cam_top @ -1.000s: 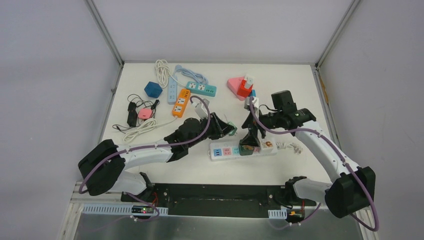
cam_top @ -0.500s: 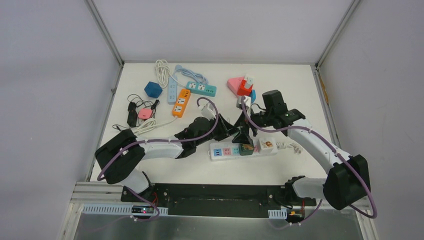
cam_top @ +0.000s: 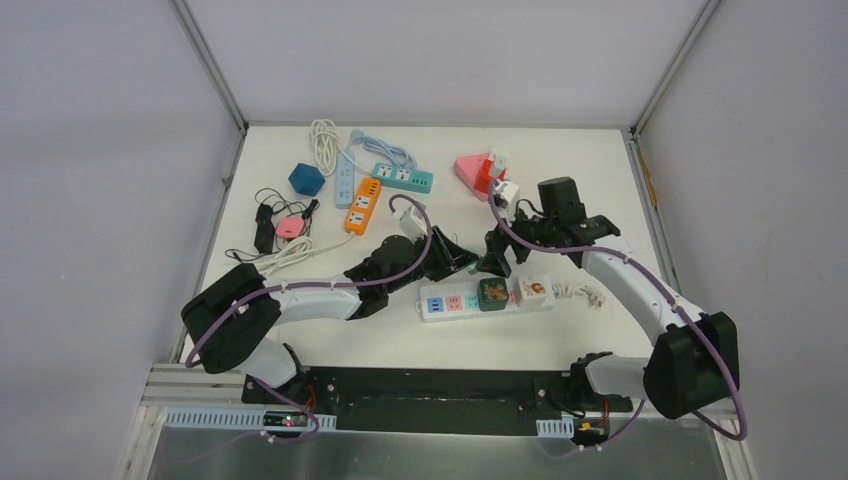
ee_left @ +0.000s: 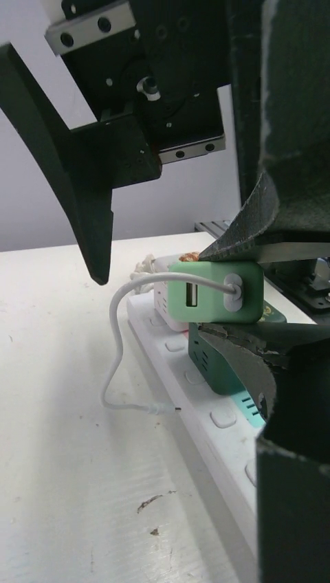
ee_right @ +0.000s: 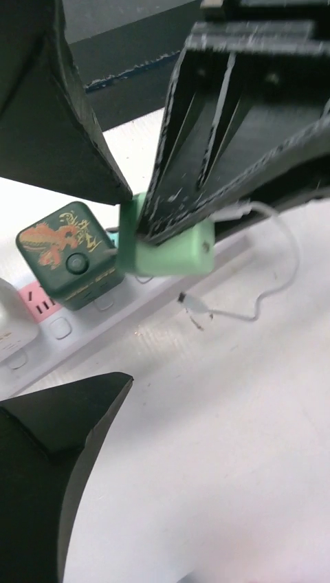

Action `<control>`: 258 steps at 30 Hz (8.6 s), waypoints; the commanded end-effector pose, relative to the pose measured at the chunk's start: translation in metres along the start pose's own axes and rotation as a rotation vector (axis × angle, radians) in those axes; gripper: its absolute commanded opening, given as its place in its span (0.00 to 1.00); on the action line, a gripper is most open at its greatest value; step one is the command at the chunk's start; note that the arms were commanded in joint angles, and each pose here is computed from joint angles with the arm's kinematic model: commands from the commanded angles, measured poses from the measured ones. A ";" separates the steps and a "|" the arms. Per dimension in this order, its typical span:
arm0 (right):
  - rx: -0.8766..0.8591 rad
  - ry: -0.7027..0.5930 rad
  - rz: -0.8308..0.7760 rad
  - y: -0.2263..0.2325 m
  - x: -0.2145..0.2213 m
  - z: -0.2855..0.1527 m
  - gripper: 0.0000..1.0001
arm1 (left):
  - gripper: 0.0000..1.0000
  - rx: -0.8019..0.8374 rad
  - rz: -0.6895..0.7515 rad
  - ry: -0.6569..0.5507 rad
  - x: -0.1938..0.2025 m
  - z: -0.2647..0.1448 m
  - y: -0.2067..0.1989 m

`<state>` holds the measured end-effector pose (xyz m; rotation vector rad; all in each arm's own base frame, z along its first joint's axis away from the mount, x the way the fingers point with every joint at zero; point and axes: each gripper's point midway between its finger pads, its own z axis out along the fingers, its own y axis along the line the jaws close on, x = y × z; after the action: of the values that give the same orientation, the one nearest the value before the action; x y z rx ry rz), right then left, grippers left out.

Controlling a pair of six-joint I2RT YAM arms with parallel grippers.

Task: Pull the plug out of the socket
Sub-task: Place the plug at the center of the board, then remove the plug from the socket.

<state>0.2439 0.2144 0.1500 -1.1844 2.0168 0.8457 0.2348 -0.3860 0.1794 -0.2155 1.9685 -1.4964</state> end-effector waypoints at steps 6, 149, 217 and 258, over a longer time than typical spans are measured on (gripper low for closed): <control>0.009 -0.054 0.064 0.001 -0.016 -0.010 0.95 | 0.00 0.096 -0.022 -0.075 -0.020 -0.006 -0.035; 0.706 0.038 0.625 -0.330 0.045 -0.127 0.00 | 0.99 -0.188 0.353 -0.265 -0.058 -0.135 0.053; 0.339 -0.092 0.275 -0.128 -0.041 -0.150 0.91 | 0.99 -0.096 0.317 -0.193 -0.044 -0.124 0.040; -0.005 -0.294 -0.044 0.003 -0.029 -0.132 0.98 | 0.99 0.039 0.292 -0.211 -0.042 -0.124 0.022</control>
<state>0.2350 0.1194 0.2402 -0.9796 1.8517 0.9308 0.2002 -0.2557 0.1732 -0.0677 1.7882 -1.2181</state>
